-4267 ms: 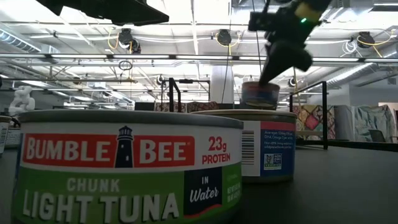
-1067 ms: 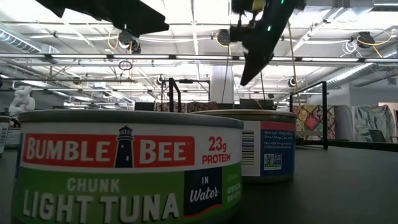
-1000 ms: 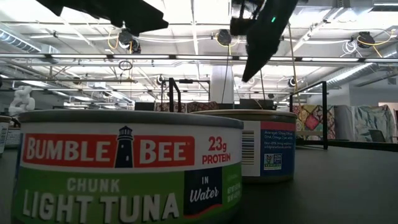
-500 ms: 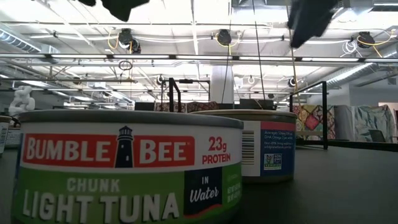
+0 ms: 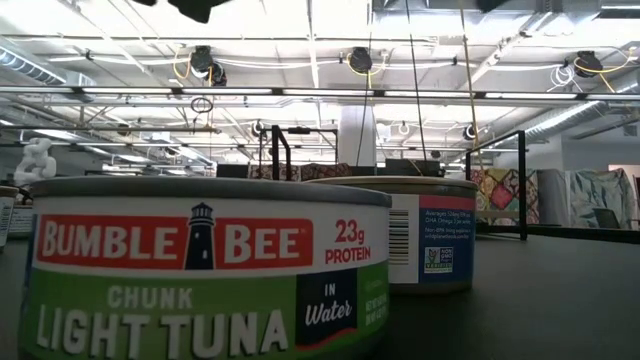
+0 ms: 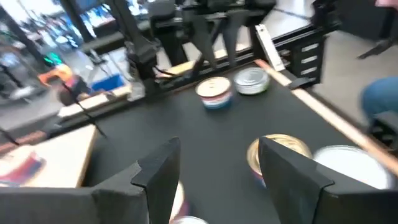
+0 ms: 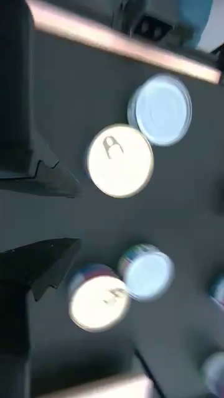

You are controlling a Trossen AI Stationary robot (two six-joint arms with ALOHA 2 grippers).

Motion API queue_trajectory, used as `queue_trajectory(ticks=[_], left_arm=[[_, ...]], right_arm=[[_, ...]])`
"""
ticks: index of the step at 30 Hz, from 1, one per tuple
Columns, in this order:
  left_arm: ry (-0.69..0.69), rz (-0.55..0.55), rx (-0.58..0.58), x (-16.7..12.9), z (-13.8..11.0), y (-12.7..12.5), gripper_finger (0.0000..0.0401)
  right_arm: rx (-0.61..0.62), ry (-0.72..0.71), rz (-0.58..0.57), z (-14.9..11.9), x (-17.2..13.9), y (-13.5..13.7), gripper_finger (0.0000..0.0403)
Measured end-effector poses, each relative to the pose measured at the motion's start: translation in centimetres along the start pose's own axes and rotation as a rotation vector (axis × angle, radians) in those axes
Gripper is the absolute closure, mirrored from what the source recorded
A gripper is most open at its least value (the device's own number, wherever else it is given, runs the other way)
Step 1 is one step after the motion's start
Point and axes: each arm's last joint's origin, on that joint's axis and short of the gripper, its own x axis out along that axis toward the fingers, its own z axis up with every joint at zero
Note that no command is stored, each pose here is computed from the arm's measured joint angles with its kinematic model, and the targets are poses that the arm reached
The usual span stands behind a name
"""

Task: Stack canned seafood by type on shelf
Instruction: Put the blue pink tuna can on the shelf

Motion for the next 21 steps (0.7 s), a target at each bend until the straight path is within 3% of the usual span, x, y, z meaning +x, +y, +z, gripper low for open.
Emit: queue_trajectory(ticks=[7, 13, 16, 21], left_arm=[[0.019, 0.121, -0.001, 0.9, -0.6, 2.0, 0.0185], [0.043, 0.129, 0.019, 0.7, -1.7, 3.2, 0.0185], [0.032, 0.143, 0.024, -0.3, -3.1, 4.1, 0.0185], [-0.131, 0.221, -0.006, -3.8, -3.0, 5.7, 0.0185]], right_arm=[[-0.162, 0.036, -0.049, 0.1, 3.8, 0.4, 0.0260], [-0.152, 0.057, -0.076, 0.4, 5.6, -0.5, 0.0211], [-0.135, 0.065, -0.093, 0.6, 6.1, -1.4, 0.0191], [-0.191, 0.077, -0.112, 1.0, 6.7, -2.8, 0.0175]])
